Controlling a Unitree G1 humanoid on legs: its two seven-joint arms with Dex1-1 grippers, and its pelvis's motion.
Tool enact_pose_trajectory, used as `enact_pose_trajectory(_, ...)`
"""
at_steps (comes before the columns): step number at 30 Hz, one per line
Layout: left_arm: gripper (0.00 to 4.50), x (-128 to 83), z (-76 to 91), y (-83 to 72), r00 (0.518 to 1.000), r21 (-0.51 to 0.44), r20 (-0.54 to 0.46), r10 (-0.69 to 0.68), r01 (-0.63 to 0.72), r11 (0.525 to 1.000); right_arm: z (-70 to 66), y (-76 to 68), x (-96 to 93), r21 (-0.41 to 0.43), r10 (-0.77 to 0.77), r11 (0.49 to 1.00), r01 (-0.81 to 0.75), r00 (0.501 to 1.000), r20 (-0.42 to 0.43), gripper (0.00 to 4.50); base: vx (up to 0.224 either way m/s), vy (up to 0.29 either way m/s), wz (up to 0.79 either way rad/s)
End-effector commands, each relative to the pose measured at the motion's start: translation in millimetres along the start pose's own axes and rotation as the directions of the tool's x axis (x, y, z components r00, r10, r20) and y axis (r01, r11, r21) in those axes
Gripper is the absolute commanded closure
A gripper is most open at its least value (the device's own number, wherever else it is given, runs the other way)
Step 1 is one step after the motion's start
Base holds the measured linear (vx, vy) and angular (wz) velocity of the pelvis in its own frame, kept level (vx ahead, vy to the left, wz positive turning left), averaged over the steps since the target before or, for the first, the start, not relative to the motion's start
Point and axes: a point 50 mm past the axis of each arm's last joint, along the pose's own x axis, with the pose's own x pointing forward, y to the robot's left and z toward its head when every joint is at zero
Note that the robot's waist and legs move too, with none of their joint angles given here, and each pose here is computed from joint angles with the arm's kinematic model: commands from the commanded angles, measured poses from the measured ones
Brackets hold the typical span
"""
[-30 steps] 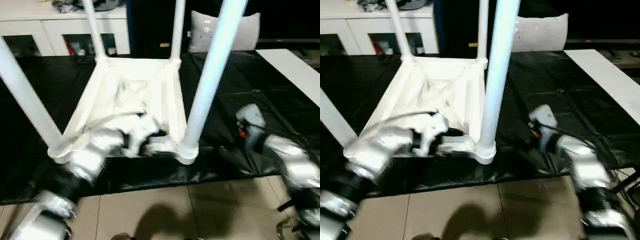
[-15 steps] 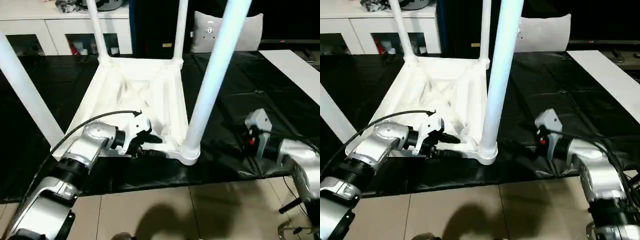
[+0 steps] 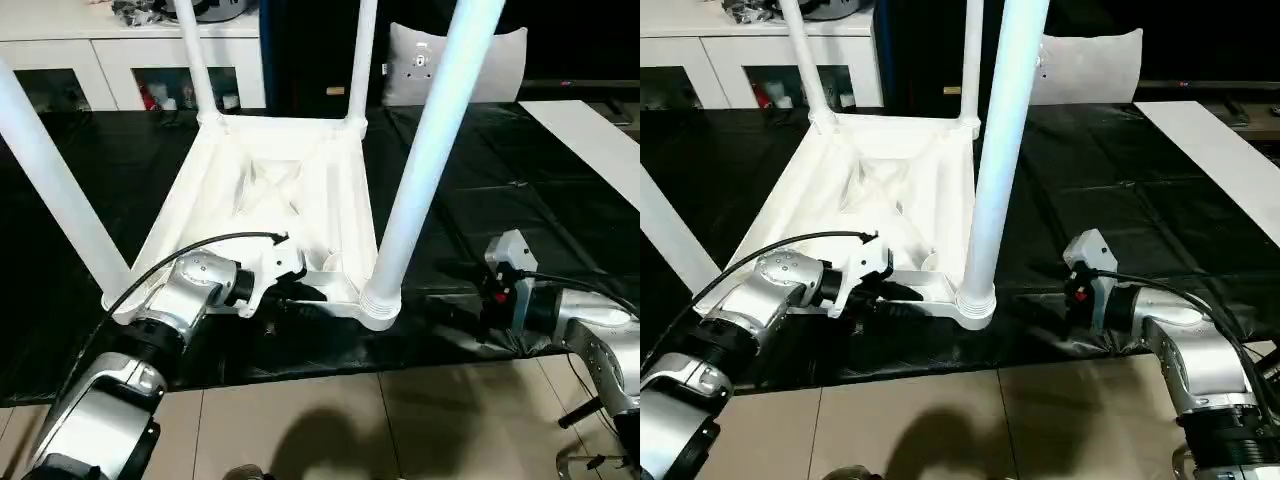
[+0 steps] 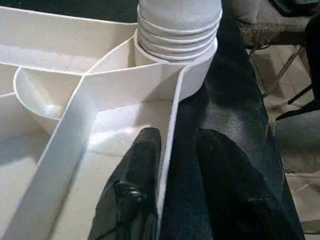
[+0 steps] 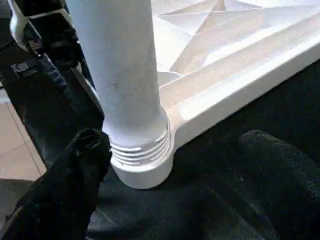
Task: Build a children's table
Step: Rotate leg to tighten
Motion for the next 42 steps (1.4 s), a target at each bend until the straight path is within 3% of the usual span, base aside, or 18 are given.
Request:
enact_pose_trajectory(1, 3.51, 1, -5.7, 0.4, 0.999, -0.002, -0.044, -0.003, 0.003, 1.0, 2.6, 2.3, 1.9, 0.003, 0.009, 1.0, -0.009, 1.0, 0.009, 0.0, 0.0, 0.0, 0.0)
enact_pose_trajectory(10, 4.05, -3, -20.2, 1.3, 0.988, 0.009, -0.152, 0.008, -0.007, 1.0, 6.9, 4.7, 10.6, -0.006, 0.037, 0.999, -0.036, 0.998, 0.05, 0.0, 0.0, 0.0, 0.0)
enact_pose_trajectory(14, 4.24, -6, -23.6, -0.2, 0.982, 0.012, -0.188, -0.02, 0.022, 1.0, 12.7, 8.7, 16.4, -0.012, 0.113, 0.994, -0.112, 0.99, 0.09, 0.4, 0.0, 0.0, 0.0)
enact_pose_trajectory(16, 4.45, -6, -23.3, -3.1, 0.978, -0.006, -0.194, -0.07, 0.07, 0.998, 11.0, 12.5, 22.3, -0.021, 0.21, 0.978, -0.209, 0.977, 0.048, 0.63, 0.0, 0.0, 0.0)
enact_pose_trajectory(22, 4.5, 0, -15.9, -5.9, 0.982, 0.001, -0.16, -0.104, 0.106, 0.994, 8.1, 11.2, 30.1, 0.001, 0.301, 0.953, -0.301, 0.953, -0.012, 1.16, 0.0, 0.0, 0.0)
enact_pose_trajectory(34, 4.5, 6, -14.0, -9.8, 0.985, 0.004, -0.145, -0.098, 0.1, 0.995, 15.2, 4.6, 35.5, 0.042, 0.37, 0.928, -0.37, 0.929, 0.016, 2.22, 0.0, 0.0, 0.0)
enact_pose_trajectory(39, 4.5, 8, -16.0, -13.4, 0.991, -0.049, -0.112, -0.073, 0.067, 0.997, 13.9, 10.3, 34.4, 0.067, 0.399, 0.913, -0.401, 0.916, 0.053, 2.53, 0.0, 0.0, 0.0)
enact_pose_trajectory(41, 4.5, 11, -15.3, -13.3, 0.995, -0.095, -0.09, -0.036, 0.027, 0.995, 10.8, 15.5, 35.4, 0.092, 0.406, 0.907, -0.41, 0.912, 0.062, 2.56, 0.0, 0.0, 0.0)
enact_pose_trajectory(42, 4.5, 16, -13.5, -10.7, 0.995, -0.107, -0.088, 0.046, -0.055, 0.993, 5.7, 20.0, 40.4, 0.118, 0.374, 0.919, -0.377, 0.926, 0.048, 2.6, 0.0, 0.0, 0.0)
